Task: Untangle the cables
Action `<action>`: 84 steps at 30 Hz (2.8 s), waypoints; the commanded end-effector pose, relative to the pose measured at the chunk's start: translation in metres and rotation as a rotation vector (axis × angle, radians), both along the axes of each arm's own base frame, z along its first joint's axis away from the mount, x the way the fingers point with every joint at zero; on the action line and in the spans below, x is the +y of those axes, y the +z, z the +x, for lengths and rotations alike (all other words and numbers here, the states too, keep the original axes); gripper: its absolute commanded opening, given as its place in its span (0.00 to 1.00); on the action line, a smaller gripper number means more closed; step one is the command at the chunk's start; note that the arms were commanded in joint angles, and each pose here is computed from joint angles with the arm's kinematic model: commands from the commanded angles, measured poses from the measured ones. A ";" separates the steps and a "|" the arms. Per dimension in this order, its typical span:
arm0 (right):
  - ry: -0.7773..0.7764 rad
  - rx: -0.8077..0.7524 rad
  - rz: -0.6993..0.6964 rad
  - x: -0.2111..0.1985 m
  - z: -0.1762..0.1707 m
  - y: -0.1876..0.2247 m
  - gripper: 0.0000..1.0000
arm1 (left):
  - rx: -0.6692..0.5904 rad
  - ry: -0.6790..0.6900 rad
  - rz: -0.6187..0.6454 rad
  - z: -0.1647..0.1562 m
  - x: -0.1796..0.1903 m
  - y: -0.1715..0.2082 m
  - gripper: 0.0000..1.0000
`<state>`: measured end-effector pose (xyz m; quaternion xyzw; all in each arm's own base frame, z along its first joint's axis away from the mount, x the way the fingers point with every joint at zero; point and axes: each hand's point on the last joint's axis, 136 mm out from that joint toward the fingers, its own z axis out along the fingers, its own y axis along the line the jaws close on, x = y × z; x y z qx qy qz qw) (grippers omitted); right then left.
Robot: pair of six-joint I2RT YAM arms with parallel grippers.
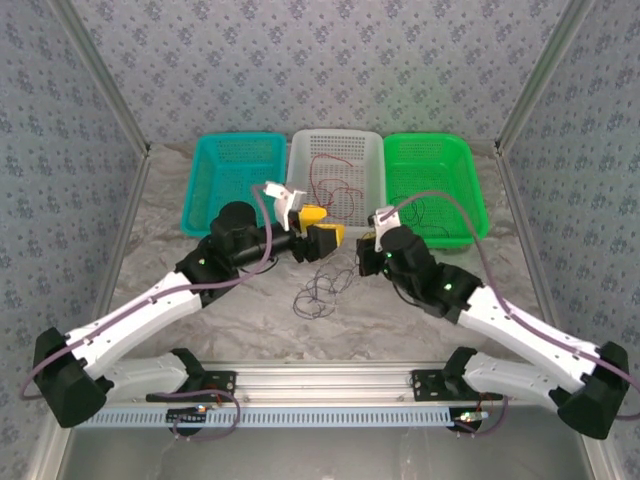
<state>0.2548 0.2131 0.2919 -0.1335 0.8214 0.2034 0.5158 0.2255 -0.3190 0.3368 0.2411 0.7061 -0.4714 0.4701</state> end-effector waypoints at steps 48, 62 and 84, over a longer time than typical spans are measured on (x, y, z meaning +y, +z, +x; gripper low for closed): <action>0.170 -0.551 0.286 -0.026 -0.047 0.314 0.00 | 0.231 -0.282 0.279 -0.007 -0.109 -0.149 0.77; 0.066 -0.807 0.461 -0.077 -0.080 0.377 0.00 | 0.317 -0.308 0.346 -0.006 -0.118 -0.190 0.69; 0.001 -1.001 0.622 -0.112 -0.105 0.420 0.00 | 0.350 -0.302 0.411 -0.006 -0.115 -0.223 0.61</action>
